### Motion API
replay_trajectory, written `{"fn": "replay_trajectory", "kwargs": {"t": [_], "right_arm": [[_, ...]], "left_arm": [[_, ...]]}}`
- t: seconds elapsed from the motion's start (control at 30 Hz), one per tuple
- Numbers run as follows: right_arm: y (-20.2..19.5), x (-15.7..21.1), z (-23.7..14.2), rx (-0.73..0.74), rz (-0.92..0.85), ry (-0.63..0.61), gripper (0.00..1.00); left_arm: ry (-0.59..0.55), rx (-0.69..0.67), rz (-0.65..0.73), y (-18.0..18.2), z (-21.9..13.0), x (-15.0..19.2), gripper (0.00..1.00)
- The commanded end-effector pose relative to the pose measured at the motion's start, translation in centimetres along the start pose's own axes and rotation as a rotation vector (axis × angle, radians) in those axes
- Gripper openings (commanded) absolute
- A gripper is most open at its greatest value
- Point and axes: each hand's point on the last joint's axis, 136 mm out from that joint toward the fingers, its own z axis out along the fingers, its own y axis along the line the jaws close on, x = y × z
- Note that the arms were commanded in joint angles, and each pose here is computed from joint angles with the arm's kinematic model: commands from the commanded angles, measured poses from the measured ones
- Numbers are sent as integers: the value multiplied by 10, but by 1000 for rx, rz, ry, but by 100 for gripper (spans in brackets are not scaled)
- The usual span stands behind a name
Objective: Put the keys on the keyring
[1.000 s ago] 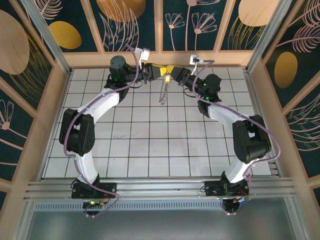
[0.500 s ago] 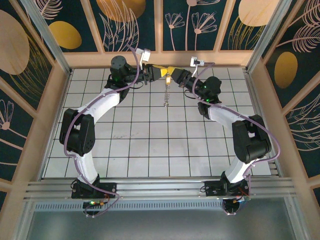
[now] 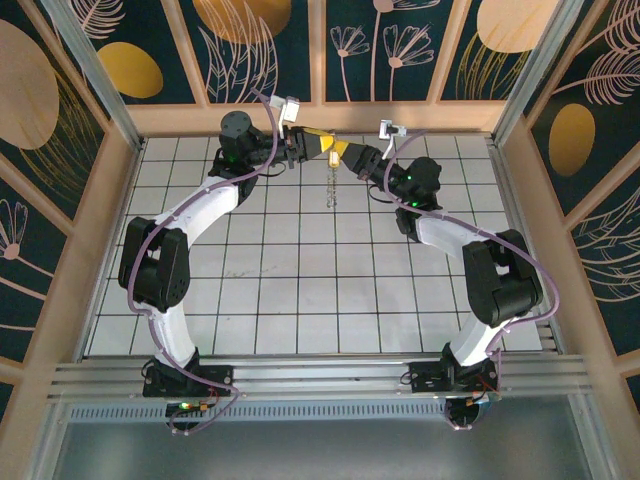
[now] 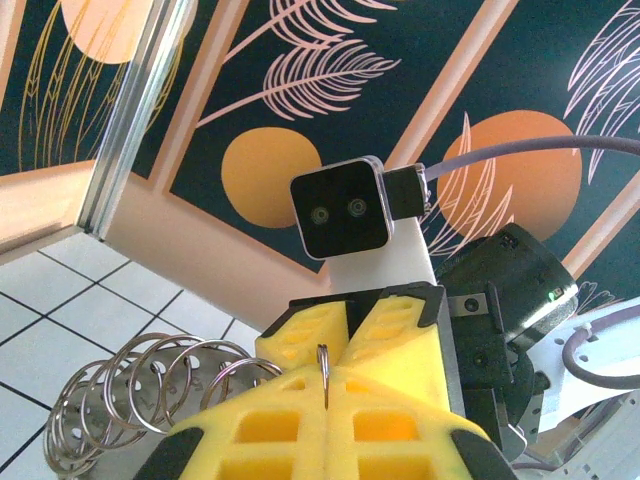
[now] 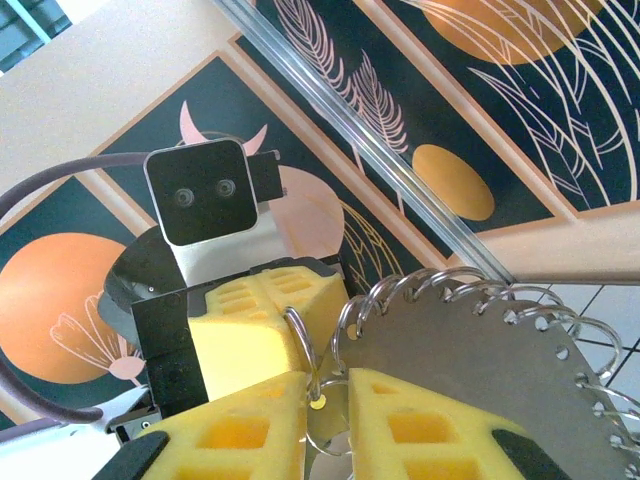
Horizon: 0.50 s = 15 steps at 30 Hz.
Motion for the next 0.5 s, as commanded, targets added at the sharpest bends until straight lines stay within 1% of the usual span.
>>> {"fn": "replay_trajectory", "kwargs": {"t": [0.0, 0.27, 0.37, 0.47], "right_arm": [[22, -15, 3, -55, -46, -16, 18], [27, -26, 7, -67, -63, -28, 19], [26, -25, 8, -67, -59, -24, 17], [23, -22, 7, -63, -53, -20, 11]], "left_arm": [[-36, 40, 108, -26, -4, -22, 0], [-30, 43, 107, -27, -4, -21, 0], [-31, 43, 109, -28, -4, -21, 0], [-31, 43, 110, -27, -4, -21, 0]]}}
